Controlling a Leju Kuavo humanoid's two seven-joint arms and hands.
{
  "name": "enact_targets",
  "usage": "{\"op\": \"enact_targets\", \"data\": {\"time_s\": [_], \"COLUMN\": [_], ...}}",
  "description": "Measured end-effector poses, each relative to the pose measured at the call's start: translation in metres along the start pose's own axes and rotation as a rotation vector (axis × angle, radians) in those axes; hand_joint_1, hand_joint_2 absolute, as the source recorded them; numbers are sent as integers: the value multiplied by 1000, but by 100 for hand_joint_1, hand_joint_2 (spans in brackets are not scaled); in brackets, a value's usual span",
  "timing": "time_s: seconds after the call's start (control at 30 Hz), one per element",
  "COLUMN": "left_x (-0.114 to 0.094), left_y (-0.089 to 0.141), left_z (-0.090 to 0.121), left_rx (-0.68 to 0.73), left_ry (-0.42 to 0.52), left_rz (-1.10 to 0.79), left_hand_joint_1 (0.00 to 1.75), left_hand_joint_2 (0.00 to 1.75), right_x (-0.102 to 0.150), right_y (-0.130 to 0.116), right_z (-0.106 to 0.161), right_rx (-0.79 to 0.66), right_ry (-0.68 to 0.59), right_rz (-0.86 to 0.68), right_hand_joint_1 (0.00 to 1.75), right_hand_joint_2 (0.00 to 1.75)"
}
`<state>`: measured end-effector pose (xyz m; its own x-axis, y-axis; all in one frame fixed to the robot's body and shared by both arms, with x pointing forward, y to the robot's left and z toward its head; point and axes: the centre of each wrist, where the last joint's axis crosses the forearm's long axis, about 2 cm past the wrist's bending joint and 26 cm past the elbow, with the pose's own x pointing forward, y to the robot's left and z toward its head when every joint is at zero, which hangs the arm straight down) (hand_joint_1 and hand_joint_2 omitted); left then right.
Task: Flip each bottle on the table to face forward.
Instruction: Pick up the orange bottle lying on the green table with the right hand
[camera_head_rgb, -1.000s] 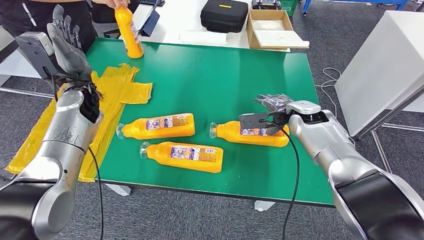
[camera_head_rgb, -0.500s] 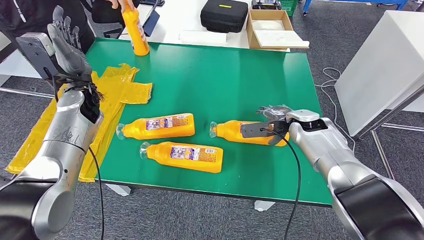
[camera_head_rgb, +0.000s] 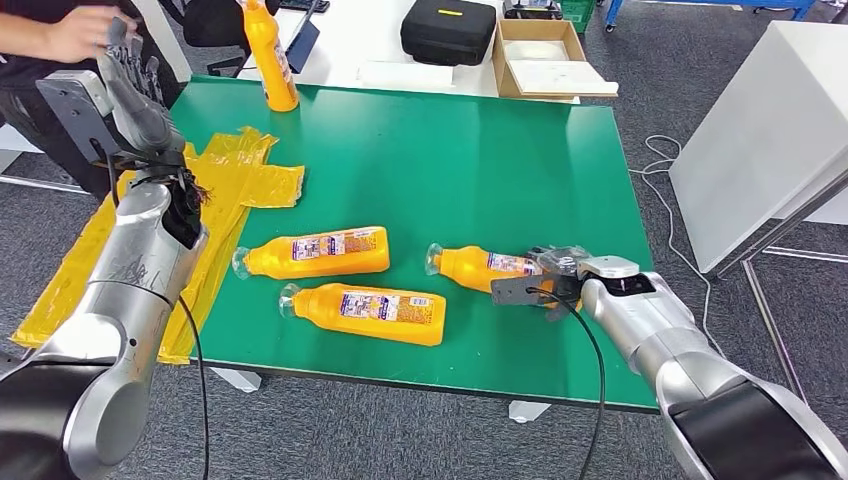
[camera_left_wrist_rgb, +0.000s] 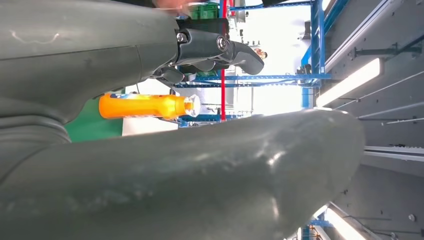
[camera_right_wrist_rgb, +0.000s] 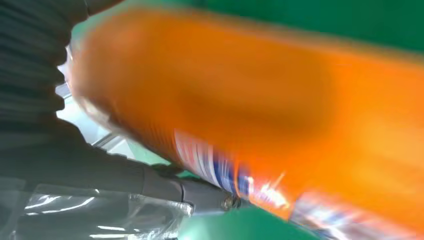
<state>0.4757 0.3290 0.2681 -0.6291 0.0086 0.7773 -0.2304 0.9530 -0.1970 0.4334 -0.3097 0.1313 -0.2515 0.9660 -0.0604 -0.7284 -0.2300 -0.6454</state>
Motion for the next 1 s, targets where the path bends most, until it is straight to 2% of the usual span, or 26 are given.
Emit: {"op": "enact_targets", "data": {"time_s": [0.3, 0.43, 0.73, 1.0], "left_x": [-1, -2, -2, -7], "left_y": [1, 4, 13, 17], "left_z": [1, 1, 0, 6], "left_rx": [11, 28, 57, 59], "left_ry": [0, -8, -17, -12], "left_rz": [-1, 0, -16, -14], "left_hand_joint_1": [0, 0, 0, 0], "left_hand_joint_2": [0, 0, 0, 0], "right_x": [0, 5, 22, 23], "right_y": [8, 11, 6, -5], "right_z": [-2, -4, -6, -3], "right_rx": [10, 14, 23, 14], "right_ry": [24, 67, 73, 39], "right_rz": [-2, 9, 12, -1], "right_hand_joint_1": [0, 172, 175, 175], "right_hand_joint_2": [175, 175, 175, 175]}}
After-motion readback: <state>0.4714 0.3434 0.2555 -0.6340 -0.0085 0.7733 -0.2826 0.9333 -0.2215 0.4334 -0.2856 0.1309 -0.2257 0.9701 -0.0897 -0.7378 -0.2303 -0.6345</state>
